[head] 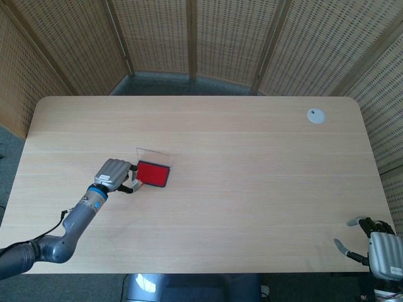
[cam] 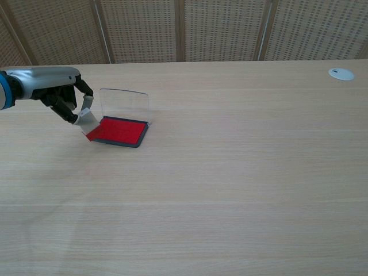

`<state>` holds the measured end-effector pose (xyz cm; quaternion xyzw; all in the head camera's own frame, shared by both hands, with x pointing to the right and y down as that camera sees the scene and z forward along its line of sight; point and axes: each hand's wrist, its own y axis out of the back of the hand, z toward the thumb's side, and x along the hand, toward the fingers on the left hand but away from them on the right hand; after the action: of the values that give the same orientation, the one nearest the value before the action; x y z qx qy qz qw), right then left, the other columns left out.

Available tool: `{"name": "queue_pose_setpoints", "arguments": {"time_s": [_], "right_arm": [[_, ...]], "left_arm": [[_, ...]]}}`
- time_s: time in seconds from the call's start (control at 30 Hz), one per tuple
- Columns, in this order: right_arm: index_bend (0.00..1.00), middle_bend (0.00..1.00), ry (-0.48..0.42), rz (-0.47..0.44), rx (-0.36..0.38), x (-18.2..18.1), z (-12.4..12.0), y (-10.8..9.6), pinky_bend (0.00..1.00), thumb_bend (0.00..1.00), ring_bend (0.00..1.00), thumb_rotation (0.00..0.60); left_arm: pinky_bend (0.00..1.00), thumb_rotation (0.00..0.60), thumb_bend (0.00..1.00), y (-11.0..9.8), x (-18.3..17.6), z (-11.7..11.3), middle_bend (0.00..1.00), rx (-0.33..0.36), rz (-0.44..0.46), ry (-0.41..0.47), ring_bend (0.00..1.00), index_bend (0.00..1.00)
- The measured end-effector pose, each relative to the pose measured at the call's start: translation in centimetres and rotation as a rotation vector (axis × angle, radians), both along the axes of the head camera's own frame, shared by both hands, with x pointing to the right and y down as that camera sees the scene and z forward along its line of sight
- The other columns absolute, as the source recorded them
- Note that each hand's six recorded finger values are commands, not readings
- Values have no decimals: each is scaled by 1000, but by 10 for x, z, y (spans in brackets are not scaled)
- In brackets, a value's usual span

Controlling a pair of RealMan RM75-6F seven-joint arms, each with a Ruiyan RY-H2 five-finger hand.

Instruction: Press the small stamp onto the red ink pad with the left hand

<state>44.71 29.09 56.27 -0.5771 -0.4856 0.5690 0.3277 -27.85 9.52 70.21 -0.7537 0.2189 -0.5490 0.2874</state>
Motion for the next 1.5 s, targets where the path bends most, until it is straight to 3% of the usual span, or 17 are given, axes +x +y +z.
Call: {"name": "queue_pose_setpoints", "arguments": {"time_s": [0.27, 0.87, 1.5], "right_arm": [[436, 409, 4, 4, -1, -1, 0, 1, 299, 222, 414, 423], [436, 409, 22, 17, -2, 4, -2, 3, 299, 222, 414, 424], [436, 409, 34, 23, 0, 3, -4, 4, 299, 222, 414, 424]], "left_arm": [[1000, 537, 350, -21, 7, 11, 1000, -22, -25, -6, 1000, 746], [1000, 553, 350, -27, 33, 48, 1000, -60, -30, -24, 1000, 753], [1000, 565, 350, -29, 38, 67, 1000, -83, -37, -50, 1000, 760]]}}
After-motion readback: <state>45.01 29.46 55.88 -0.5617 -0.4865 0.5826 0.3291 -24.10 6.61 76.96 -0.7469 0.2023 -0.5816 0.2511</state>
